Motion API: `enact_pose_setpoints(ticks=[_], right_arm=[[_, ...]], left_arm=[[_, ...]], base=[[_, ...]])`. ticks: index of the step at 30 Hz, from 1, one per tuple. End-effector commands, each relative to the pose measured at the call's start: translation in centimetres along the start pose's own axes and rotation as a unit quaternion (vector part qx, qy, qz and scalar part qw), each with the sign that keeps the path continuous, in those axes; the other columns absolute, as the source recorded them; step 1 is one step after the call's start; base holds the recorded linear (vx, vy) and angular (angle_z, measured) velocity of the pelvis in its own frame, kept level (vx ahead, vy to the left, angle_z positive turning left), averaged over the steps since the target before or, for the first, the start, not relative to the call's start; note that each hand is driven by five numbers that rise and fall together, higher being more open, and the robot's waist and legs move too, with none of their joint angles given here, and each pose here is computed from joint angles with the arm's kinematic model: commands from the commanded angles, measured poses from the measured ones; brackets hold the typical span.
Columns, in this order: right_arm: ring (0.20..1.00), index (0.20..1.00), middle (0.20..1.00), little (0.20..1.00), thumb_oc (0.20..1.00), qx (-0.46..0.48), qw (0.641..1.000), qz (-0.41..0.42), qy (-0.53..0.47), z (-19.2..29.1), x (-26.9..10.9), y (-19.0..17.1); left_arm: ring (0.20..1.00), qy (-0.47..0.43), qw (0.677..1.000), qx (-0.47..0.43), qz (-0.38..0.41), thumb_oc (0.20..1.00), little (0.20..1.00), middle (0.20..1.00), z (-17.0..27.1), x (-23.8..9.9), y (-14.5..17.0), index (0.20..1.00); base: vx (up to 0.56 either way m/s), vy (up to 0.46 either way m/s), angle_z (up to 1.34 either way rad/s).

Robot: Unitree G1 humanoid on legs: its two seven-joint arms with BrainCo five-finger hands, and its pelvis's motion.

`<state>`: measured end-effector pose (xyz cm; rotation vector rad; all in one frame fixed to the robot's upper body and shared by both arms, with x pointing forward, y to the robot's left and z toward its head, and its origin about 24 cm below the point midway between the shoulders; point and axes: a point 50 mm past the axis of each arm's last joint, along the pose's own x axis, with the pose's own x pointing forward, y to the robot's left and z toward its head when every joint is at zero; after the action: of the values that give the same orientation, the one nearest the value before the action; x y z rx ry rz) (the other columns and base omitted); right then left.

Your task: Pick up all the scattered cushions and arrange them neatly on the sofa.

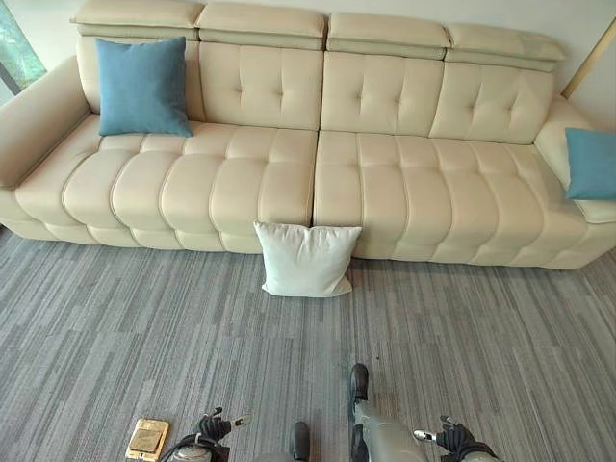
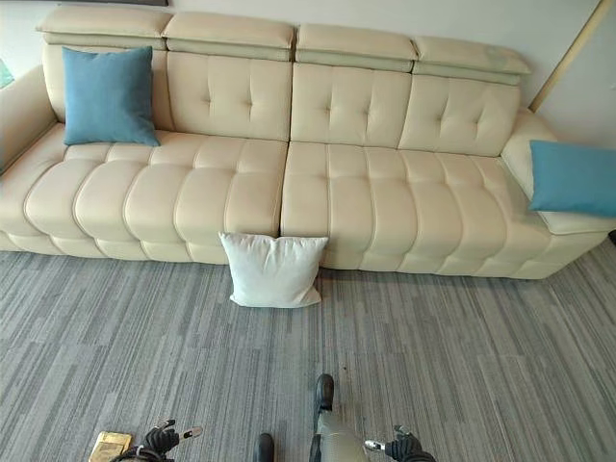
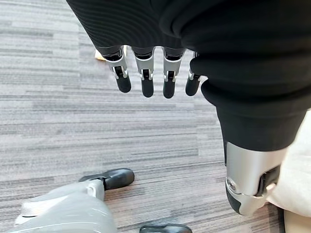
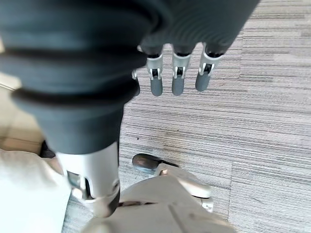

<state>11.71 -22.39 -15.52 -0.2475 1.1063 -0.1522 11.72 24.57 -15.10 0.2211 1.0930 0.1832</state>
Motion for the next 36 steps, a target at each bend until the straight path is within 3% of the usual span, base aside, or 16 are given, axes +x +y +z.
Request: enact_pose_setpoints(ticks=[1,6,18,24,36], right_arm=[[1.0,1.0,1.0,1.0,1.0,-0.005,0.999,-0.032,-0.012,0.2,0.1,-2.3],[1.0,1.0,1.0,1.0,1.0,0.029,0.998,-0.044,-0.018,0.8,0.2,-3.1],[1.0,1.0,1.0,1.0,1.0,-0.01,0.998,-0.051,-0.025,1.3,0.3,-3.8],[1.0,1.0,1.0,1.0,1.0,-0.016,0.997,-0.065,-0.026,1.5,0.2,-4.5],[1.0,1.0,1.0,1.0,1.0,-0.04,0.999,-0.014,-0.006,0.2,0.1,-1.5]], left_arm=[[1.0,-0.027,1.0,0.008,-0.004,1.0,1.0,1.0,1.1,0.1,-0.3,1.0],[1.0,-0.046,0.999,-0.001,-0.021,1.0,1.0,1.0,2.1,0.1,-1.5,1.0],[1.0,-0.048,0.998,-0.024,-0.023,1.0,1.0,1.0,2.1,0.1,-1.6,1.0],[1.0,-0.038,0.999,-0.035,-0.011,1.0,1.0,1.0,1.3,0.0,-0.9,1.0],[1.0,-0.042,0.999,0.007,-0.013,1.0,1.0,1.0,2.1,0.2,-0.3,1.0]], base=[[0.45,-0.142,0.24],[0.36,-0.147,0.37],[0.3,0.001,-0.16],[0.34,0.209,-0.11],[0.28,0.298,-0.13]])
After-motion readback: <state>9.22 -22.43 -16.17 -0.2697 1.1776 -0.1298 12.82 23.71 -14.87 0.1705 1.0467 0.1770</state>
